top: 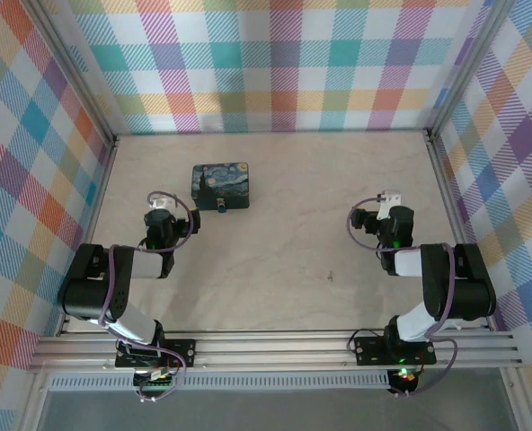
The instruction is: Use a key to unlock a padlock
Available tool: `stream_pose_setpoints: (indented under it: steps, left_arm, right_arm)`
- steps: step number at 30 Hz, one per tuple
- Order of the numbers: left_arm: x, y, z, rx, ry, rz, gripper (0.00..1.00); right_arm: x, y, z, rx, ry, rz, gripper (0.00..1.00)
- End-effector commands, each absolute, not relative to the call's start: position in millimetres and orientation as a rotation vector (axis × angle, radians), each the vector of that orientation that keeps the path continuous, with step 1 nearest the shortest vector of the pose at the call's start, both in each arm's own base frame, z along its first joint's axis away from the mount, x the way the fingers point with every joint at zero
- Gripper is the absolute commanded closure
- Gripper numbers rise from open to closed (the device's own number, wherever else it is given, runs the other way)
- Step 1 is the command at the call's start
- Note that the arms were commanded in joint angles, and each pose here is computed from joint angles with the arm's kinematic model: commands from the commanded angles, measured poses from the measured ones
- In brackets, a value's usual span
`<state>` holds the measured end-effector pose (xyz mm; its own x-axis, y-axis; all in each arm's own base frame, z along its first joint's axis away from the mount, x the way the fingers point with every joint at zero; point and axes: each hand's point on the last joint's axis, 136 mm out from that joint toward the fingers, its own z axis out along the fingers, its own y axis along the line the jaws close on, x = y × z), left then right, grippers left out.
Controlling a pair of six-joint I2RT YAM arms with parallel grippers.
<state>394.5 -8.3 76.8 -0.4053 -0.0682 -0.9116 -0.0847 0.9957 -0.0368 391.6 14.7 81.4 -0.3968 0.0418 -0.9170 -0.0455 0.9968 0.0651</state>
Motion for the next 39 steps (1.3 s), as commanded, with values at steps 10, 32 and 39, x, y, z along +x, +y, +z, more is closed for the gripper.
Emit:
stream_pose_setpoints:
  steps: [10, 32, 39]
  left_arm:
    - [397.5, -5.3, 79.2, -0.121, 1.982, 0.015, 0.00]
    - [388.8, -4.5, 131.2, -0.145, 1.976, -0.001, 0.00]
    - [370.0, -3.0, 182.5, -0.265, 1.888, -0.093, 0.00]
  right_arm:
    - [397.5, 12.9, 92.0, 0.015, 1.940, 0.097, 0.00]
    - [388.2, 8.5, 114.4, 0.048, 1.931, 0.084, 0.00]
    - [370.0, 8.7, 128.5, 0.155, 2.042, 0.146, 0.00]
